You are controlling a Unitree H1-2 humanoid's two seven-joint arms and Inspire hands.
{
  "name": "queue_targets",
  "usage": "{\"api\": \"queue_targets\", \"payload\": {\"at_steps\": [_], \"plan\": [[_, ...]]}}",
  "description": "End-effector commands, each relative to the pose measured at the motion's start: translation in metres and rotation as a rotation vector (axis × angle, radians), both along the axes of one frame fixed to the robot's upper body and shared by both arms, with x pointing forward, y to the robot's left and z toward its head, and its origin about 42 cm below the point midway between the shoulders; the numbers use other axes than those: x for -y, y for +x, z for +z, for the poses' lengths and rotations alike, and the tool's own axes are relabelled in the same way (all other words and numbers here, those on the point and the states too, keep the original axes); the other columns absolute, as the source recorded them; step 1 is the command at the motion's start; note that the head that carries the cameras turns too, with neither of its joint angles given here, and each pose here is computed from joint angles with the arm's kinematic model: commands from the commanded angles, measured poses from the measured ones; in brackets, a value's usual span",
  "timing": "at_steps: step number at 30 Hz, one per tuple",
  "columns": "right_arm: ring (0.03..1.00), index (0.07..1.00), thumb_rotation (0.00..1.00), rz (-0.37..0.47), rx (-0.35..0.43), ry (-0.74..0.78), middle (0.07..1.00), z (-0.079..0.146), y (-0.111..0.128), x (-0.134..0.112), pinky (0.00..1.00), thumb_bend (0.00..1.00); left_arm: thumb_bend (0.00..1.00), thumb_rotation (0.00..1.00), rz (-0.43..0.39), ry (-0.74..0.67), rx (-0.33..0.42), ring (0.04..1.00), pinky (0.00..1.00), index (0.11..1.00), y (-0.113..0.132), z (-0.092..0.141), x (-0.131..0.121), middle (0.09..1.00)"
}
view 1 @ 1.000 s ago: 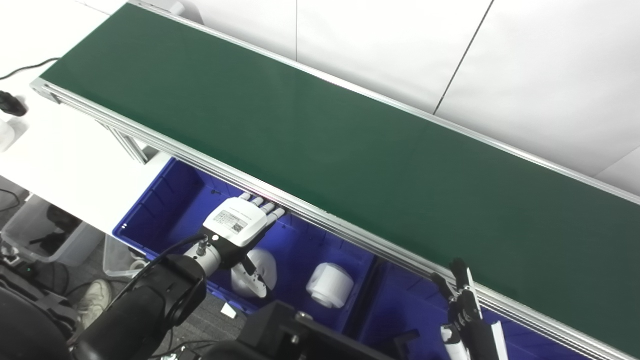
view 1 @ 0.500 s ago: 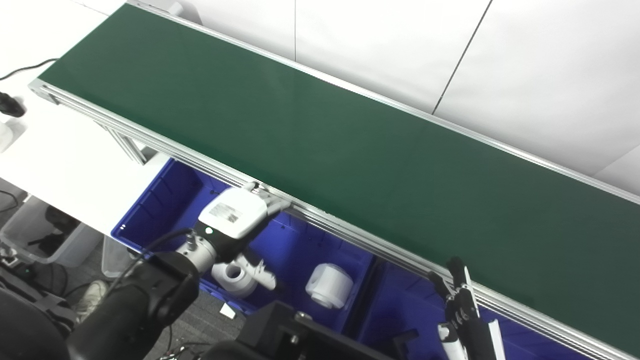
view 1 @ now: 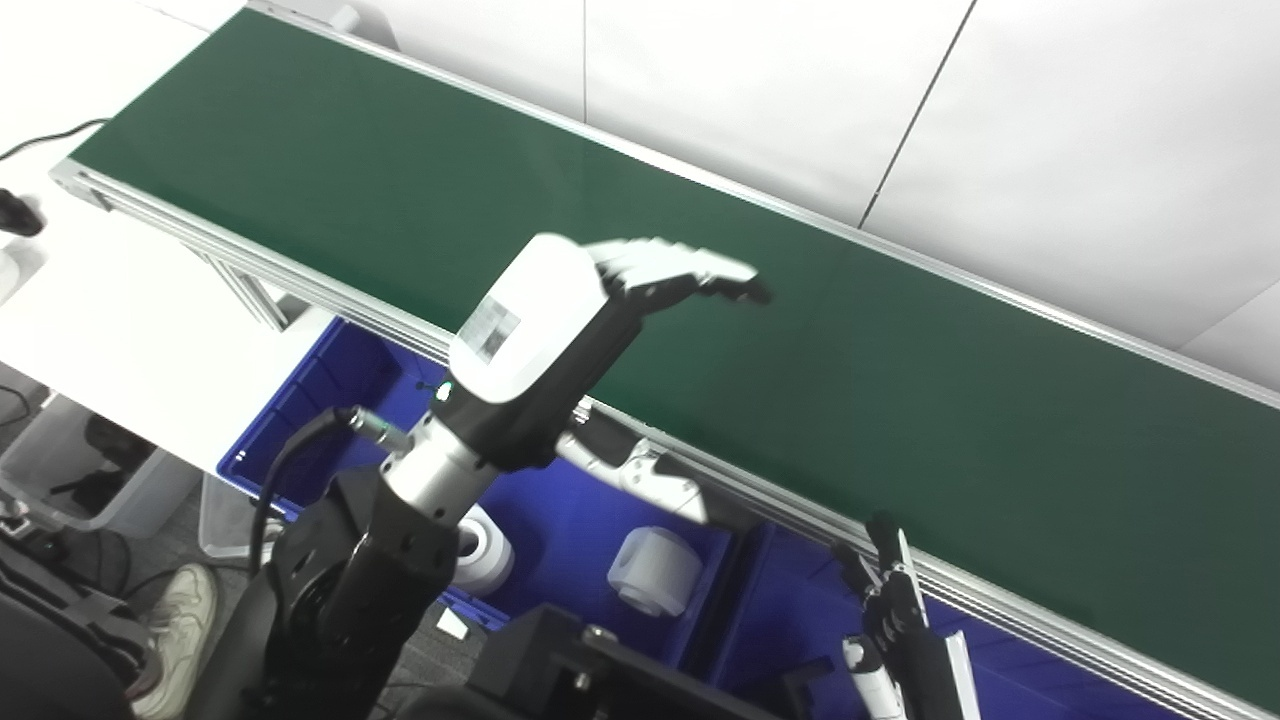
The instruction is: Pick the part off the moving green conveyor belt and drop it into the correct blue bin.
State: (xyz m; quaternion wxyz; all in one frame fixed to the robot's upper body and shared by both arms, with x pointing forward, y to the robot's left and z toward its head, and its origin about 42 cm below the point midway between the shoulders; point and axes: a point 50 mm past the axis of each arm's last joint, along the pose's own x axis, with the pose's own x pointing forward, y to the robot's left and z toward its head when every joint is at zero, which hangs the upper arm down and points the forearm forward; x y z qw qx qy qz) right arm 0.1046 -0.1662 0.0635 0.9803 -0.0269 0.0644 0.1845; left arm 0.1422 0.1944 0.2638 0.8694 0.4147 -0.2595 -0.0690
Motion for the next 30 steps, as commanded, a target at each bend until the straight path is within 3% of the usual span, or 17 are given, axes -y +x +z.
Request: {"api": "queue_targets", "payload": {"at_steps": [1, 5, 8, 9, 12, 14, 17, 23, 30], "plan": [[0.924, 1.0, 0.8, 0.001, 0.044, 0.026, 1.0, 0.003, 0.003, -0.006, 0.92, 0.81, 0.9, 0.67, -0.02, -0.016, 0.022, 0.669, 0.58, 0.694, -0.002, 0.006, 0.001, 0.698], [0.925, 1.0, 0.78, -0.002, 0.056, 0.026, 1.0, 0.0, 0.004, -0.013, 0.93, 0.8, 0.94, 0.73, -0.049, -0.095, -0.032, 0.685, 0.57, 0.753, 0.006, -0.011, 0.003, 0.739], [0.93, 1.0, 0.78, -0.005, 0.057, 0.025, 1.0, -0.003, 0.005, -0.02, 0.95, 0.8, 0.99, 0.78, -0.074, -0.184, -0.12, 0.739, 0.61, 0.805, 0.014, -0.033, 0.005, 0.804], [0.936, 1.0, 0.78, -0.005, 0.056, 0.024, 1.0, -0.004, 0.005, -0.022, 0.96, 0.8, 1.0, 0.82, -0.08, -0.206, -0.149, 0.796, 0.68, 0.85, 0.016, -0.041, 0.006, 0.848], [0.963, 1.0, 0.81, -0.007, 0.061, -0.006, 1.0, -0.007, 0.005, -0.031, 0.97, 0.8, 1.0, 0.89, -0.109, -0.229, -0.32, 0.933, 0.81, 0.974, 0.024, -0.087, 0.014, 0.967], [0.994, 1.0, 0.82, -0.008, 0.062, -0.016, 1.0, -0.01, 0.003, -0.038, 1.0, 0.81, 1.0, 0.93, -0.119, -0.238, -0.429, 0.983, 0.84, 0.996, 0.02, -0.12, 0.018, 0.995], [1.0, 1.0, 0.83, -0.029, 0.073, -0.05, 1.0, -0.015, 0.002, -0.049, 1.0, 0.84, 1.0, 0.94, -0.141, -0.236, -0.519, 0.991, 0.85, 1.0, 0.009, -0.168, 0.02, 1.0], [1.0, 1.0, 0.84, -0.071, 0.1, -0.094, 1.0, -0.027, 0.001, -0.069, 1.0, 0.82, 1.0, 0.97, -0.209, -0.175, -0.536, 1.0, 0.92, 1.0, 0.002, -0.213, 0.012, 1.0], [1.0, 1.0, 0.83, -0.094, 0.076, -0.076, 1.0, -0.032, -0.001, -0.086, 1.0, 0.8, 1.0, 0.98, -0.246, -0.127, -0.532, 1.0, 0.97, 1.0, 0.004, -0.224, 0.002, 1.0]]}}
